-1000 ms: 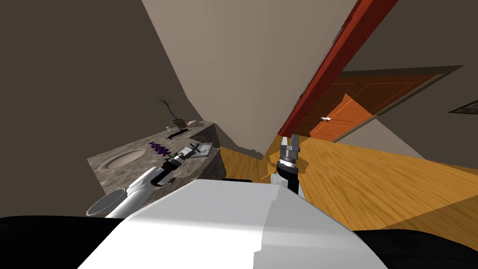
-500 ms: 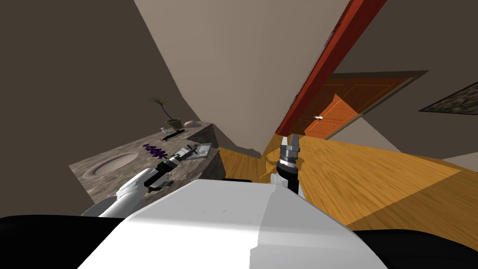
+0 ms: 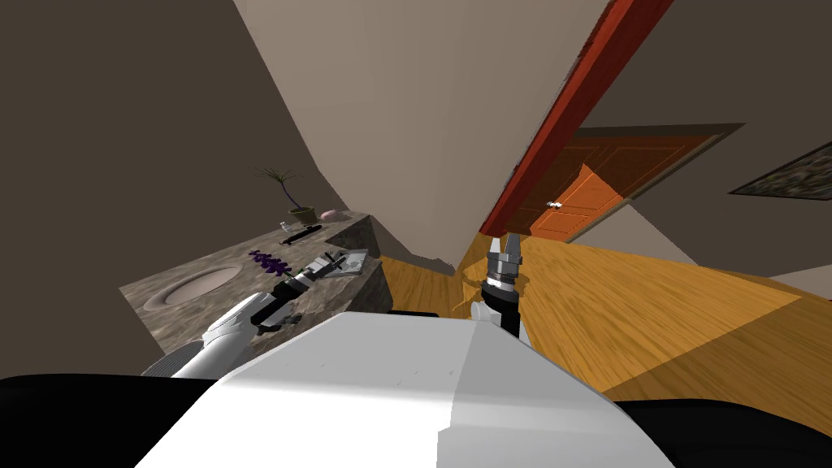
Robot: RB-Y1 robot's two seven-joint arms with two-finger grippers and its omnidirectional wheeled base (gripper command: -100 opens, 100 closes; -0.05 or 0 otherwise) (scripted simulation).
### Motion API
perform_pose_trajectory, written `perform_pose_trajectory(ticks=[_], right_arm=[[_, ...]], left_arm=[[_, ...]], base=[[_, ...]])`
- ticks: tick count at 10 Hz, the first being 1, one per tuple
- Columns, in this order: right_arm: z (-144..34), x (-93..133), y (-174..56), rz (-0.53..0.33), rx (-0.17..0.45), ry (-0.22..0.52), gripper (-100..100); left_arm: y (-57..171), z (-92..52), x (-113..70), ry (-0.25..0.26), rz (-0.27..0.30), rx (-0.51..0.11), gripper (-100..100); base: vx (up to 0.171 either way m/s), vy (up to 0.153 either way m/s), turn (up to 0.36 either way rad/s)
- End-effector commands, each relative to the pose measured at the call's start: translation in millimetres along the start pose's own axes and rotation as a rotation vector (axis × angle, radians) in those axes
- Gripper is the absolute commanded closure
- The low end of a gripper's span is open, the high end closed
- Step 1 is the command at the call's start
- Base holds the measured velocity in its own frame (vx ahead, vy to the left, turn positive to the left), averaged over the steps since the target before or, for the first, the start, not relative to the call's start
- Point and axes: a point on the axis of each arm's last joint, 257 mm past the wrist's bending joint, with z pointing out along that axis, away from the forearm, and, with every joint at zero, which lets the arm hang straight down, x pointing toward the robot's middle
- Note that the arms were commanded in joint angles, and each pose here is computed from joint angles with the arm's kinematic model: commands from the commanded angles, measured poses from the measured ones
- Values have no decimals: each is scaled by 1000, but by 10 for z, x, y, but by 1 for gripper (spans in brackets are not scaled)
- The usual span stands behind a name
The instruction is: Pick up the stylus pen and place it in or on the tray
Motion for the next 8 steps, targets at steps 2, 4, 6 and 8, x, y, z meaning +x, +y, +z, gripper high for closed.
perform_pose_trajectory(ticks=[2, 4, 6, 8], right_arm=[[0, 0, 0, 0, 0, 0, 0], [0, 0, 0, 0, 0, 0, 0], [0, 0, 0, 0, 0, 0, 0], [0, 0, 0, 0, 0, 0, 0]], left_arm=[[149, -1, -258, -8, 5, 3, -100], [246, 4, -458, -14, 8, 7, -100], [329, 12, -661, -20, 12, 13, -100], [295, 11, -596, -18, 11, 10, 0]], base=[[-23, -63, 32], [-29, -54, 19], [-36, -49, 23], [-9, -12, 4]])
